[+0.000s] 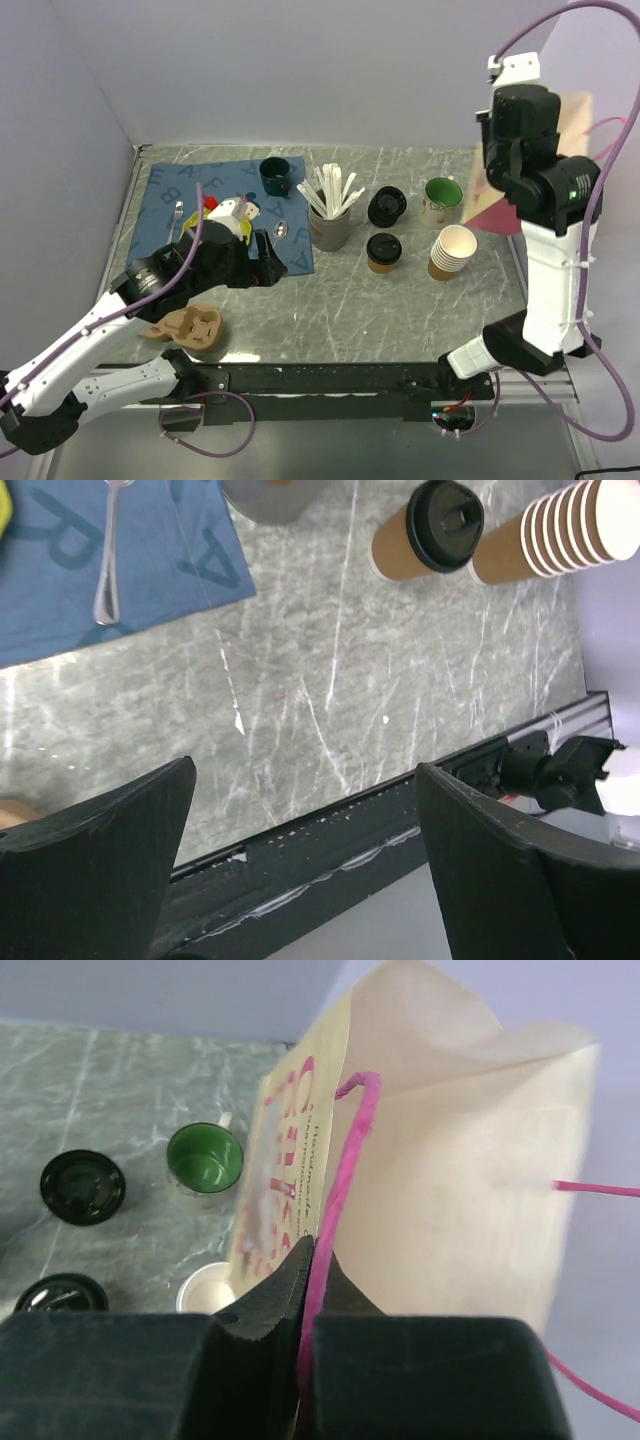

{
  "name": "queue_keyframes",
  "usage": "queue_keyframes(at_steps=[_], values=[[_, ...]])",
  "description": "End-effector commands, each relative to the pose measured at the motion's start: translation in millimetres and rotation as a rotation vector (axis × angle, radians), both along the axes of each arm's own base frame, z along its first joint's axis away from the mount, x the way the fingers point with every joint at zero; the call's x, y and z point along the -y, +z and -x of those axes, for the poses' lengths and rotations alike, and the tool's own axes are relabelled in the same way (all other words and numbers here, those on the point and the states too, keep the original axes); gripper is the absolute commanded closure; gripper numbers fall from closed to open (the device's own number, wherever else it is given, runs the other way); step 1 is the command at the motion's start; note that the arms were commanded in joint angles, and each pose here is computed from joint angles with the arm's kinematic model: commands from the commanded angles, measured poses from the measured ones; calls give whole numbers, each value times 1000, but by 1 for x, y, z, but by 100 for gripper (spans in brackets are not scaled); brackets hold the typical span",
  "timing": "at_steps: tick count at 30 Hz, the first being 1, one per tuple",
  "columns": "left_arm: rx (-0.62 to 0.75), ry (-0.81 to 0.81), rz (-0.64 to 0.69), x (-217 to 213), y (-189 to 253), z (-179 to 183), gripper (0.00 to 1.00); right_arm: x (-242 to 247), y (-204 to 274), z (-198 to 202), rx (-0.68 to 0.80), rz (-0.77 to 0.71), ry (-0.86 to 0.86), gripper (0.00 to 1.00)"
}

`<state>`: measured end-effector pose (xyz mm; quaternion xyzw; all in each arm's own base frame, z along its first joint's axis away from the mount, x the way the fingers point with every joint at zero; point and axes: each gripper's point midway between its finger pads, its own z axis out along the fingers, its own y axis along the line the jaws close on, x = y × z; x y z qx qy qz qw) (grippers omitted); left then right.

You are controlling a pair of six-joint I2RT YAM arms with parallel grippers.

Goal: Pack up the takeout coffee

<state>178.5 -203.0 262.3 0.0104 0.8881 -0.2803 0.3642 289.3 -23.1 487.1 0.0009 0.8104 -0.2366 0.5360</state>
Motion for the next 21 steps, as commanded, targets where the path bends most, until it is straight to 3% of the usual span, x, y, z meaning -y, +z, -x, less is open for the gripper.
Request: queue_keyframes(at_steps=[1,10,16,21], values=[[90,54,7,-19,28,-3,3,-12,42,27,134,87,97,100],[107,189,31,-42,47,-6,3,-112,43,47,189,163,645,100],[88,304,1,-60,47,-9,3,-200,-21,85,30,180,1091,100],[51,386,-2,-67,49,-12,3,-233,-59,118,-74,211,1279,100]])
